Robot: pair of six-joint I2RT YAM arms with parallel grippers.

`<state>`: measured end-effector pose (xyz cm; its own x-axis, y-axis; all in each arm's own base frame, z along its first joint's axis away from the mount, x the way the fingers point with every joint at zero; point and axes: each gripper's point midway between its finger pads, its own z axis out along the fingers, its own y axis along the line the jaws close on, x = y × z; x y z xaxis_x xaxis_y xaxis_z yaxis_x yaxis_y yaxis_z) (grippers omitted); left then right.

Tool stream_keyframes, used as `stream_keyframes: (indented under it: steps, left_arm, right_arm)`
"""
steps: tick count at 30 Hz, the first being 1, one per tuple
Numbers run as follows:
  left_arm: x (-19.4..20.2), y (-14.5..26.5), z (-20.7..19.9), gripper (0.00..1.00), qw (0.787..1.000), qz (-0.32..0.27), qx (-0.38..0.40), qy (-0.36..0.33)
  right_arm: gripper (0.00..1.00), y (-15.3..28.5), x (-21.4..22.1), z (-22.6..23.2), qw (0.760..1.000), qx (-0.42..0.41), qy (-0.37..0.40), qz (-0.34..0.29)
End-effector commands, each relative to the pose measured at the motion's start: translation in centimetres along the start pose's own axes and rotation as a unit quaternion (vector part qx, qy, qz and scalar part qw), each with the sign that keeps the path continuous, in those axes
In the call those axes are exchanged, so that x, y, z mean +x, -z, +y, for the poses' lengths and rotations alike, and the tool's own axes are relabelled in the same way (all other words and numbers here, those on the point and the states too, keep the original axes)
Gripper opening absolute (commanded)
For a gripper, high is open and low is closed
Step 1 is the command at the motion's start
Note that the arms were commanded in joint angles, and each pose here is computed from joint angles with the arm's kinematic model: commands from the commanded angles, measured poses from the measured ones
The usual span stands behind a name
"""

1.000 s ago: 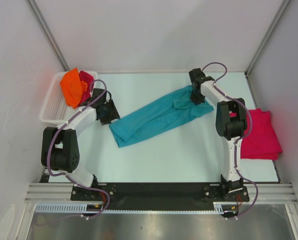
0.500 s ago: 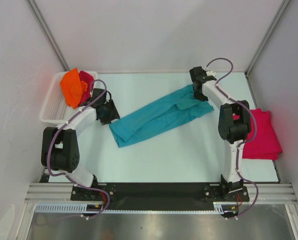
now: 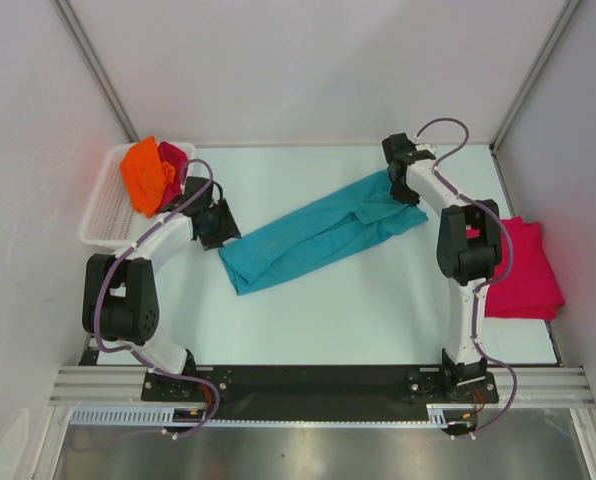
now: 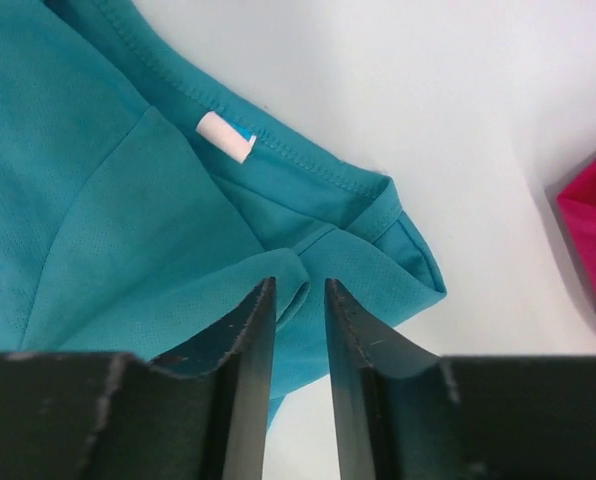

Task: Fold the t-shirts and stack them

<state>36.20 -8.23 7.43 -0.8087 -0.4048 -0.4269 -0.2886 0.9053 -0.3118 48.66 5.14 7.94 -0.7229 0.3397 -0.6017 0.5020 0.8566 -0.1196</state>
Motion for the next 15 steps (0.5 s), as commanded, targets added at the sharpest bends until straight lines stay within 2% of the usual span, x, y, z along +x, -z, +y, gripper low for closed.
stream_keyframes:
  steps: [1,11,15]
  left_arm:
    - [-1.2,1.3,-0.6,0.59,0.999,-0.025,0.018,-0.008]
    - [-0.8,0.6,-0.4,0.59,1.000,-0.017,0.013,0.004]
    - [0.4,-0.9,-0.1,0.59,1.000,0.001,0.015,0.019]
  right_arm:
    - [0.33,1.5,-1.1,1.4,1.000,-0.017,0.002,-0.014]
    - [0.33,5.1,-3.0,3.9,0.997,-0.059,0.008,-0.044]
    - [0.33,5.3,-1.7,5.8,0.996,-0.077,0.026,-0.034]
